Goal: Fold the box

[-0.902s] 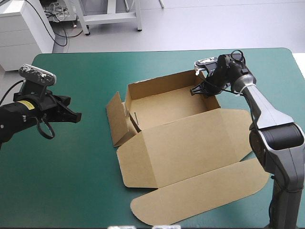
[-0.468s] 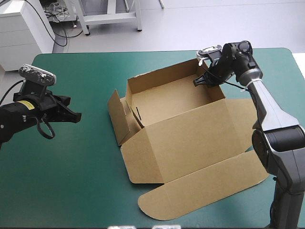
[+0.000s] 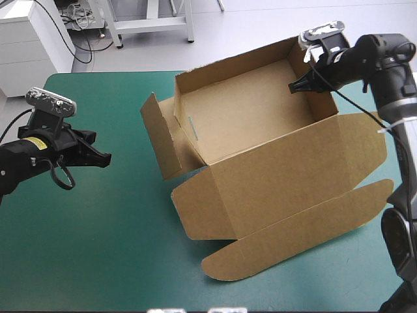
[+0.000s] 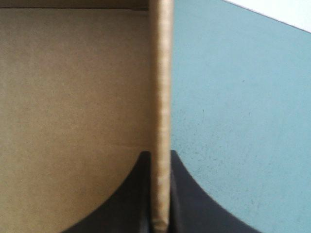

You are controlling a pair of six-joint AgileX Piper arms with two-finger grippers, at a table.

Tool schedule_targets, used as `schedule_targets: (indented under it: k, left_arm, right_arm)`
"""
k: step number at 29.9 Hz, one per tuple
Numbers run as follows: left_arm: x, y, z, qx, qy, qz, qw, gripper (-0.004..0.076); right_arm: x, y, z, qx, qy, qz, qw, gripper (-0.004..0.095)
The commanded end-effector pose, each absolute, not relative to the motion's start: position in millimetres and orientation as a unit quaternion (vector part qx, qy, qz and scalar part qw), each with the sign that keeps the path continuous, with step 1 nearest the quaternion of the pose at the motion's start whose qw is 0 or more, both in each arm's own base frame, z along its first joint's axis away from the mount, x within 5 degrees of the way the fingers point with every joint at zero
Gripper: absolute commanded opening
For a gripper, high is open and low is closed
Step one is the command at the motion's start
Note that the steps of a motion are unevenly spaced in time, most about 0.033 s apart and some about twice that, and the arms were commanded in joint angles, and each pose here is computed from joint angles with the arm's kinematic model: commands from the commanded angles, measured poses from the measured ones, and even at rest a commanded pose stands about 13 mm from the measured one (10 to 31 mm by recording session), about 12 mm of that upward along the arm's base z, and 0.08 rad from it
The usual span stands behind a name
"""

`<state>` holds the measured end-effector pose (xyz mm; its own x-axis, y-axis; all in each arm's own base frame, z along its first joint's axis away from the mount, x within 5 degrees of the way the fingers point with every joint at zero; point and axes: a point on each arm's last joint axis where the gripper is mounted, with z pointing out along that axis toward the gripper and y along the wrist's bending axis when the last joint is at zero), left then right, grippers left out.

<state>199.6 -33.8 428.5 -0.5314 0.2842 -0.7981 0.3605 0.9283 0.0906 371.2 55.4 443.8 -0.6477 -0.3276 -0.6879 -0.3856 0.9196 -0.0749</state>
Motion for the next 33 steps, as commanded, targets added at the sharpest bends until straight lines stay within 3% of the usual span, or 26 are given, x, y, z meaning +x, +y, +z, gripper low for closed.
schedule_targets:
  k: [1, 8, 18, 24, 33]
  left_arm:
    - [196.1, -33.4, 443.1, 0.174, 0.853, -0.045, 0.491, -0.0008]
    - [196.0, -33.2, 442.9, 0.168, 0.855, -0.047, 0.489, -0.0008]
    - [213.6, -8.4, 431.8, 0.106, 0.867, -0.079, 0.480, 0.0020]
    - [232.1, 22.8, 401.4, 0.083, 0.854, -0.213, 0.468, 0.0020]
    - [266.1, 55.1, 327.1, -0.028, 0.844, -0.283, 0.455, 0.0013]
  right_arm:
    - [331.7, 40.1, 499.1, -0.183, 0.863, 0.073, 0.464, -0.0022]
    - [301.1, 8.8, 522.8, -0.151, 0.850, 0.060, 0.501, -0.0022]
    - [288.9, 1.6, 514.3, -0.155, 0.857, 0.054, 0.489, -0.0022]
    - [289.5, 3.3, 512.7, -0.156, 0.857, 0.065, 0.487, -0.0022]
    - [288.7, 9.6, 515.1, -0.167, 0.847, 0.099, 0.495, -0.0022]
